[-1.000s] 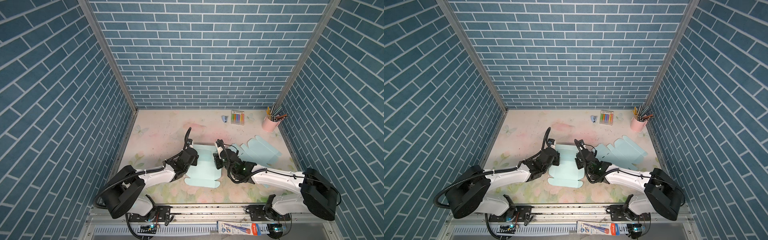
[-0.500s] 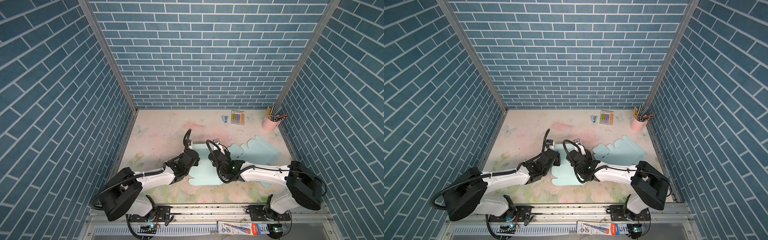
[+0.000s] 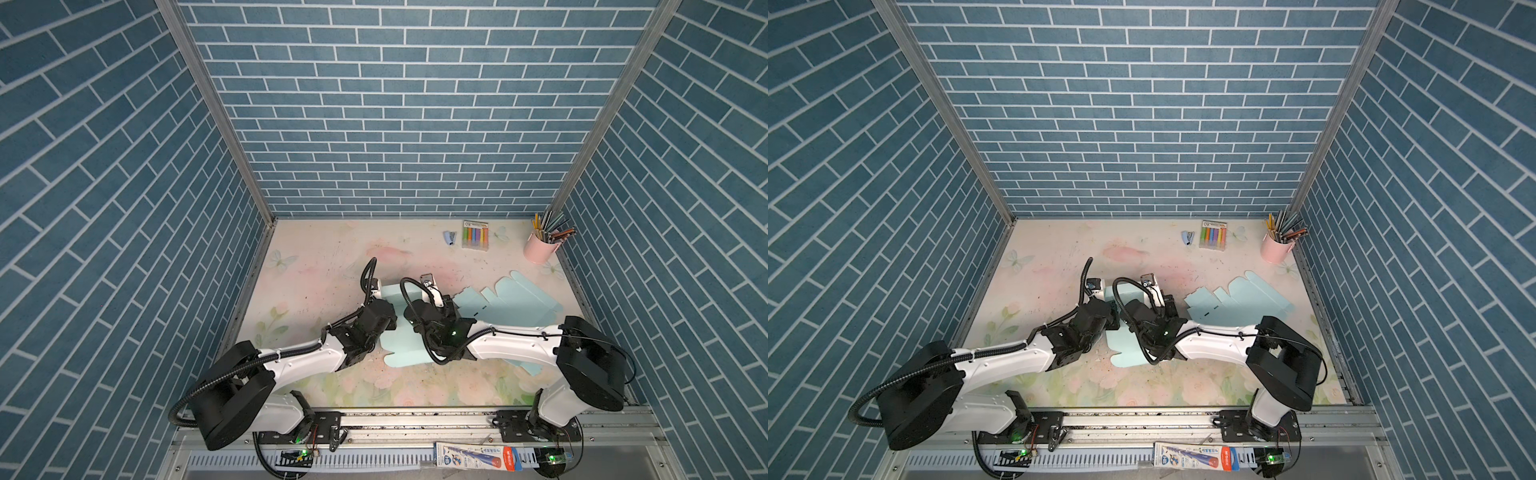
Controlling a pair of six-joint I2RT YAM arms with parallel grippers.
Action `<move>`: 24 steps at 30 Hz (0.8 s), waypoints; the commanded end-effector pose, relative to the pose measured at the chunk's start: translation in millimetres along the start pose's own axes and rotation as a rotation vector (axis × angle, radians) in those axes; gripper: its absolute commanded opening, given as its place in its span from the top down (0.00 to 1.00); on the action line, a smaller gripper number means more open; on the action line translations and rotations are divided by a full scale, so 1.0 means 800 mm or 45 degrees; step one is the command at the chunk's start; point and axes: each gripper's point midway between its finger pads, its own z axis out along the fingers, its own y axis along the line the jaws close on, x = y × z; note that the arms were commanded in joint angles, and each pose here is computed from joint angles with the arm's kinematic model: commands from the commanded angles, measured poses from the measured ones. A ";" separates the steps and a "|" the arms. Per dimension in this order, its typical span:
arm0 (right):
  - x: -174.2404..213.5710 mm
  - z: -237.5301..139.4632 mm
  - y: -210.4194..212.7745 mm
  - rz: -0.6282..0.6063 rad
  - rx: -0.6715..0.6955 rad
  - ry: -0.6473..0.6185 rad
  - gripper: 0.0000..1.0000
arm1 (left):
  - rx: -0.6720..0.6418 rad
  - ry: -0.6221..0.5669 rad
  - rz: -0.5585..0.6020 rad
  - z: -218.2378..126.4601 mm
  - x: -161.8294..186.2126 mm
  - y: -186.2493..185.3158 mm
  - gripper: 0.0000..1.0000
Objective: Fold the paper box
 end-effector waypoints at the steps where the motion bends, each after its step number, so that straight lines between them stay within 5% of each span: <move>1: 0.019 0.003 -0.032 -0.185 0.224 0.037 1.00 | 0.054 -0.051 -0.060 -0.008 -0.014 -0.011 1.00; 8: 0.005 -0.007 -0.036 -0.009 0.168 0.015 0.88 | 0.028 -0.043 -0.071 -0.003 -0.004 -0.003 1.00; 13: 0.007 -0.007 -0.035 -0.017 0.150 0.007 1.00 | 0.014 -0.034 -0.077 0.001 0.003 0.001 1.00; 20: 0.009 -0.016 -0.032 -0.050 0.164 -0.024 1.00 | -0.003 -0.025 -0.081 0.007 0.008 0.003 1.00; 24: 0.004 -0.025 -0.029 -0.030 0.158 -0.050 0.85 | -0.021 -0.028 -0.080 0.010 0.008 0.005 1.00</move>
